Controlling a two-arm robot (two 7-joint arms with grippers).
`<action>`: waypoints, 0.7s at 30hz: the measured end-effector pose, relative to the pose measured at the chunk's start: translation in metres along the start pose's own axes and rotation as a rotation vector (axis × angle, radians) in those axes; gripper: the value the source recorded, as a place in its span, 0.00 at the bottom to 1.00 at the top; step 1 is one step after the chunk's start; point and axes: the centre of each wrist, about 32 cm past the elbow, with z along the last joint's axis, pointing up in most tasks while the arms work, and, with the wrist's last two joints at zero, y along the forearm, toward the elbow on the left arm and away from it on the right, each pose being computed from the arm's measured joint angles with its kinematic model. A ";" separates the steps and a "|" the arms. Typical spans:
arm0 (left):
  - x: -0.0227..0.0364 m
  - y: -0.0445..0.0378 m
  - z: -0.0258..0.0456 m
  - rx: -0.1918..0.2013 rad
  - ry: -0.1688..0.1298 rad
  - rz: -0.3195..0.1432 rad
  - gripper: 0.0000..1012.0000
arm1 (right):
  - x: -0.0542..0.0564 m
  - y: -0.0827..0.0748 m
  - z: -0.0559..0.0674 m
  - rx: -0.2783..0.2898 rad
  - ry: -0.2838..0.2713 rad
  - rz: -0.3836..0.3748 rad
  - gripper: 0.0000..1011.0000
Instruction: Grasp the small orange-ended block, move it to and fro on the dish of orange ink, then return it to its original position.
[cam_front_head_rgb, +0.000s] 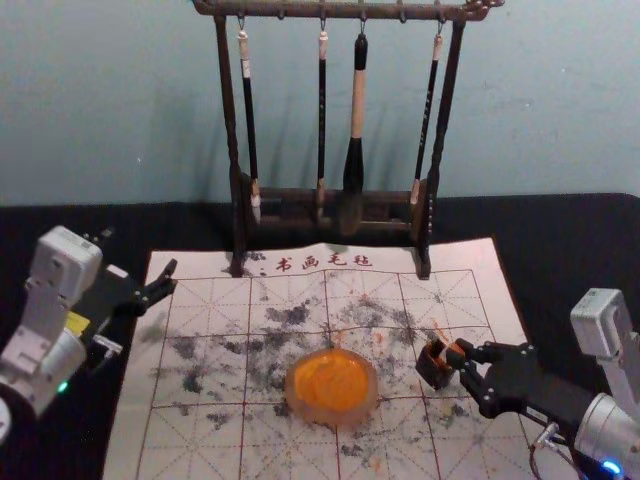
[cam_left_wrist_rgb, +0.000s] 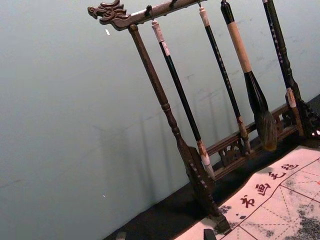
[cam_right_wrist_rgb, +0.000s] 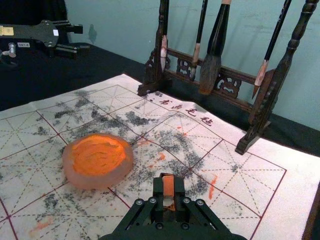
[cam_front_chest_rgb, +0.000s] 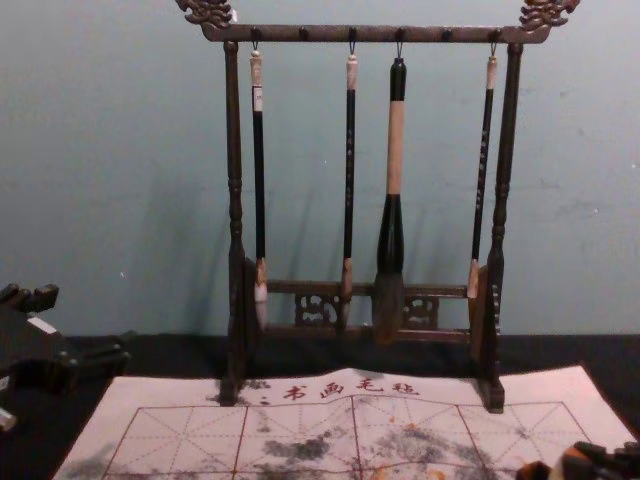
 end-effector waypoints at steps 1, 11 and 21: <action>0.0000 0.0000 0.0000 0.000 0.000 0.000 0.99 | 0.000 0.000 0.000 0.000 0.000 0.000 0.09; 0.0000 0.0000 0.0000 0.000 0.000 0.000 0.99 | 0.002 -0.001 0.005 0.025 0.004 -0.021 0.09; 0.0000 0.0000 0.0000 0.000 0.000 0.000 0.99 | 0.002 -0.004 0.015 0.050 0.001 -0.029 0.09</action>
